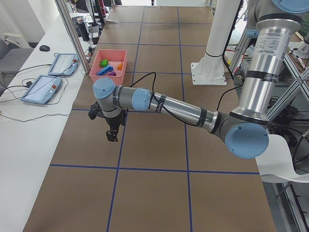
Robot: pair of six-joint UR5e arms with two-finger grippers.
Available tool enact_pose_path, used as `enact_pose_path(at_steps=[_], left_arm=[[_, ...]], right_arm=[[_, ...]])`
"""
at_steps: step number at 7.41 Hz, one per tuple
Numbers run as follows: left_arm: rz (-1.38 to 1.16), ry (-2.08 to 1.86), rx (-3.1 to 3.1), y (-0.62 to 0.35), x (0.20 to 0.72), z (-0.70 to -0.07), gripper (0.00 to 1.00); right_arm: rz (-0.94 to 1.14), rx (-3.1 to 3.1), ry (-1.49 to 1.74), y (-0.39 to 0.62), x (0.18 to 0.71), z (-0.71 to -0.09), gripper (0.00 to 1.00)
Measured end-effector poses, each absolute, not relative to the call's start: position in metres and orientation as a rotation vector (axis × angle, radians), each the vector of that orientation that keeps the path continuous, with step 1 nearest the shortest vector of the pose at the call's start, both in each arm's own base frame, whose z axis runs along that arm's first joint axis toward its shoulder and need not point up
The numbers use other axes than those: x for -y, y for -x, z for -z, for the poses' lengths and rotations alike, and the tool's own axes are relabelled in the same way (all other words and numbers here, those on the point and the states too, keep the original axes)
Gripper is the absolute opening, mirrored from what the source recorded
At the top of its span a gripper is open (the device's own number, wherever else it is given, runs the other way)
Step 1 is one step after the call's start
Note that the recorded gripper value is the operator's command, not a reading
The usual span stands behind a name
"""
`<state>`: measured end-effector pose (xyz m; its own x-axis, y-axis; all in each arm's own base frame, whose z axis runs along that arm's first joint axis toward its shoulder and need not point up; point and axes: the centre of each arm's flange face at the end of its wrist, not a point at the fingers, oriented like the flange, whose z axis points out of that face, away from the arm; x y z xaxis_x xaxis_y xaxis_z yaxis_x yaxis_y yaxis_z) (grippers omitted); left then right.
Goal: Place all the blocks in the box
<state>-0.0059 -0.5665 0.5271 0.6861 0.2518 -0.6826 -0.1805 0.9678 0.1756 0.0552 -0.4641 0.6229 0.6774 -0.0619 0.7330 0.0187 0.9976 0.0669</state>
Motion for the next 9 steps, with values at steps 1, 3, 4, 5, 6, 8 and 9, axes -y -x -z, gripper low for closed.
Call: enact_pose_path(at_steps=[1, 3, 4, 5, 6, 8, 9], left_arm=[[-0.231, -0.083, -0.779, 0.008, 0.563, -0.533, 1.00], [-0.213, -0.049, -0.784, 0.012, 0.548, -0.553, 1.00], [-0.211, -0.044, -0.785, 0.013, 0.542, -0.558, 1.00], [-0.210, -0.042, -0.785, 0.013, 0.540, -0.560, 1.00], [-0.210, -0.041, -0.784, 0.013, 0.539, -0.560, 1.00], [-0.209, -0.038, -0.784, 0.013, 0.539, -0.562, 1.00], [-0.207, -0.032, -0.785, 0.013, 0.538, -0.565, 1.00]], right_arm=[[0.099, 0.792, -0.046, -0.067, 0.458, -0.631, 1.00], [0.149, 0.753, -0.024, -0.078, 0.453, -0.639, 1.00], [0.160, 0.750, -0.012, -0.080, 0.452, -0.638, 1.00], [0.167, 0.750, -0.007, -0.080, 0.452, -0.636, 1.00], [0.173, 0.749, -0.009, -0.080, 0.455, -0.633, 1.00], [0.179, 0.748, -0.020, -0.080, 0.461, -0.626, 1.00], [0.177, 0.751, -0.020, -0.079, 0.462, -0.626, 1.00]])
